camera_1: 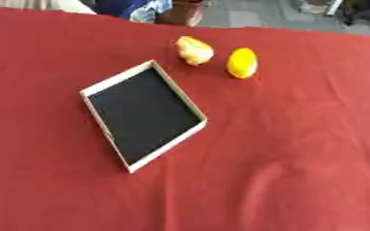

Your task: Pick up objects on the table and place them in the box.

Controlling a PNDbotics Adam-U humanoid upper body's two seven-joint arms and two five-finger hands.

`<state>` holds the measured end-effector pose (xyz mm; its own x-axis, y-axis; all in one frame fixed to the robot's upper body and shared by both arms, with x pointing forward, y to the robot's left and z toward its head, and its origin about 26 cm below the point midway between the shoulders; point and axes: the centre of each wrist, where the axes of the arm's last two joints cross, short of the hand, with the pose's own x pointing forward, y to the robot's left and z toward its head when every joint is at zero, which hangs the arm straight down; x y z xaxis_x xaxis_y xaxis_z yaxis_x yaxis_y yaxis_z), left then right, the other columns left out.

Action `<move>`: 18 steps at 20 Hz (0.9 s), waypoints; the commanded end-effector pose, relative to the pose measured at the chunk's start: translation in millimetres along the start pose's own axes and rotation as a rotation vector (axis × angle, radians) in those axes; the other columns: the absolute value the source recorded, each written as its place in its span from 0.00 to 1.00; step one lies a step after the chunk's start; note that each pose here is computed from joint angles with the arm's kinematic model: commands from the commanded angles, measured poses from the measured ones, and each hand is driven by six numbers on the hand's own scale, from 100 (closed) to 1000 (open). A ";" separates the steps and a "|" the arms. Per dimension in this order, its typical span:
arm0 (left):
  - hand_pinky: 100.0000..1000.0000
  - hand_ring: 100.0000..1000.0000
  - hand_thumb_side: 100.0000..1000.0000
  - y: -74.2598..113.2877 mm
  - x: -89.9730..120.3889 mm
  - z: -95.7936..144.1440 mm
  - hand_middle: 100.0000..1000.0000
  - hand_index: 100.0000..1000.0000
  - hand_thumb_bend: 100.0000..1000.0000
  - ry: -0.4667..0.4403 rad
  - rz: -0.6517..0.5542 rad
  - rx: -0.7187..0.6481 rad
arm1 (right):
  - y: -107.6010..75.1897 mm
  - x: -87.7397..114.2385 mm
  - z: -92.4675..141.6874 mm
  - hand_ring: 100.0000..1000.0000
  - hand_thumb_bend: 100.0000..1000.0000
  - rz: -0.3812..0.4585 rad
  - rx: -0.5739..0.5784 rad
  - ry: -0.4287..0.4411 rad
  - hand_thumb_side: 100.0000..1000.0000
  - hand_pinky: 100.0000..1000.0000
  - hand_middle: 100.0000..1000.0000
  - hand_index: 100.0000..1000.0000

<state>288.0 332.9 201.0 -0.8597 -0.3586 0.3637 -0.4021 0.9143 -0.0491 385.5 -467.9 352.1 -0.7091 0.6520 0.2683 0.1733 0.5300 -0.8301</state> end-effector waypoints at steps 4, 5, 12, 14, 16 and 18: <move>0.83 0.68 0.60 0.0 4.5 -4.5 0.80 0.89 0.05 -0.021 0.011 -0.002 | -21.1 7.2 3.1 0.93 0.00 0.048 -0.013 -0.003 0.33 0.92 0.91 0.90; 0.83 0.68 0.60 0.1 4.4 -4.2 0.80 0.89 0.05 -0.020 0.011 -0.001 | -21.1 7.4 2.9 0.93 0.00 0.051 -0.012 -0.004 0.33 0.92 0.91 0.90; 0.83 0.68 0.60 0.1 4.3 -3.1 0.80 0.90 0.04 -0.019 0.012 -0.003 | -21.7 8.4 1.4 0.94 0.00 0.078 -0.001 -0.001 0.25 0.92 0.91 0.91; 0.83 0.68 0.60 -0.3 4.3 -3.1 0.80 0.90 0.04 -0.019 0.015 -0.005 | -21.7 7.6 1.6 0.94 0.00 0.105 0.026 0.004 0.22 0.92 0.92 0.91; 0.83 0.68 0.61 -0.7 4.3 -3.0 0.80 0.90 0.04 -0.018 0.017 -0.007 | -21.3 6.3 2.8 0.97 0.00 0.140 0.078 0.009 0.12 0.92 0.94 0.93; 0.83 0.68 0.61 -0.9 4.3 -2.9 0.80 0.89 0.04 -0.017 0.019 -0.009 | -20.3 3.7 6.0 0.98 0.00 0.178 0.151 0.017 0.11 0.92 0.94 0.93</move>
<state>288.1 331.7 199.3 -0.8623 -0.3469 0.3689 -0.3919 0.9185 -0.0524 387.1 -469.0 348.3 -0.6858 0.7046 0.1821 0.1570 0.3876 -0.9084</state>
